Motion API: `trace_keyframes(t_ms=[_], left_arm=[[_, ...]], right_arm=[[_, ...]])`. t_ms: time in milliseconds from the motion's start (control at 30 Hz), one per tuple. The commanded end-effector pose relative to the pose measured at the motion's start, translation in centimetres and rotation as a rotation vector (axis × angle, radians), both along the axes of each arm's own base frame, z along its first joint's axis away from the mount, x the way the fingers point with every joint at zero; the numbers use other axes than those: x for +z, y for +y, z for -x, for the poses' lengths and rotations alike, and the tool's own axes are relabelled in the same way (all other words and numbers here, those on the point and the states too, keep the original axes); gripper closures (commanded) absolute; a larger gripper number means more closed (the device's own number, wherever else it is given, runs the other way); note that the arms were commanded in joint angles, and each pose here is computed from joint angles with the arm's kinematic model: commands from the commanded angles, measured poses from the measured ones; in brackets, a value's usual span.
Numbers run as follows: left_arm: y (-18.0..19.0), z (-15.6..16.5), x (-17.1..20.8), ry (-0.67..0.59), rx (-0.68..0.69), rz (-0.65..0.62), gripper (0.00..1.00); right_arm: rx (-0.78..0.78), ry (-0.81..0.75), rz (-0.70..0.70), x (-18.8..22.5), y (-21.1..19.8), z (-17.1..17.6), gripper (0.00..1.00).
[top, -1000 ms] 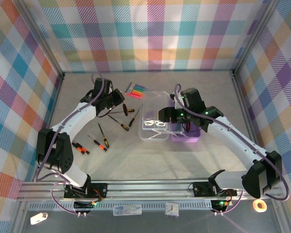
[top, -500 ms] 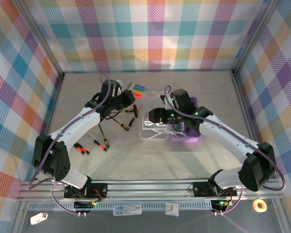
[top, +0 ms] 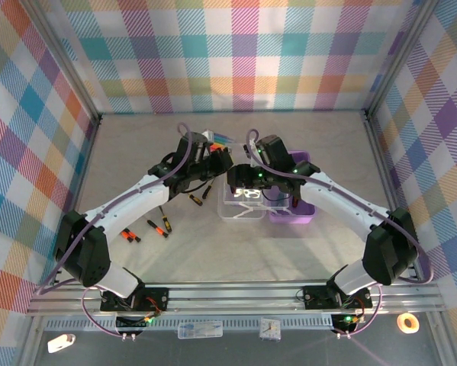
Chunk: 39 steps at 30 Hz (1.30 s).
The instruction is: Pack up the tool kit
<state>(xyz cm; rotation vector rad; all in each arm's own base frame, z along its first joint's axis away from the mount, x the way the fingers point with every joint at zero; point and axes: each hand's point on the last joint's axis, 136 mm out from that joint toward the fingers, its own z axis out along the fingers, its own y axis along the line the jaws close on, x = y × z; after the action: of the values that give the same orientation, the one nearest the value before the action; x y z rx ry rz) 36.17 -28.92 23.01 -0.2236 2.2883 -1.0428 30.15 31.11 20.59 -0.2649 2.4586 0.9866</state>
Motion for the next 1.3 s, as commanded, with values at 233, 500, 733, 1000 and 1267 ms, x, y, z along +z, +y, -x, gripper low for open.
trace_keyframes(t_ms=[233, 500, 733, 1000, 1267], left_arm=[[-1.6, -0.3, 1.7, -0.043, -0.015, 0.059, 1.0], [-1.8, -0.4, 1.9, -0.053, -0.021, 0.071, 1.0], [-2.3, -0.5, 2.3, -0.06, -0.046, 0.068, 0.92], [-0.7, -0.6, 4.7, -0.133, -0.044, 0.005, 0.15], [6.9, 0.3, 6.4, -0.185, 0.096, -0.132, 0.0]], right_arm=[[-0.025, -0.011, -0.002, 0.2, 0.6, -1.0, 0.63], [-0.028, -0.005, -0.014, 0.3, 0.6, -1.0, 0.88], [-0.045, -0.03, -0.006, 0.6, -0.1, -0.8, 0.95], [-0.1, -0.053, 0.086, -0.1, -2.5, -0.7, 0.96], [-0.215, -0.102, 0.201, 0.5, -8.1, -1.6, 0.96]])
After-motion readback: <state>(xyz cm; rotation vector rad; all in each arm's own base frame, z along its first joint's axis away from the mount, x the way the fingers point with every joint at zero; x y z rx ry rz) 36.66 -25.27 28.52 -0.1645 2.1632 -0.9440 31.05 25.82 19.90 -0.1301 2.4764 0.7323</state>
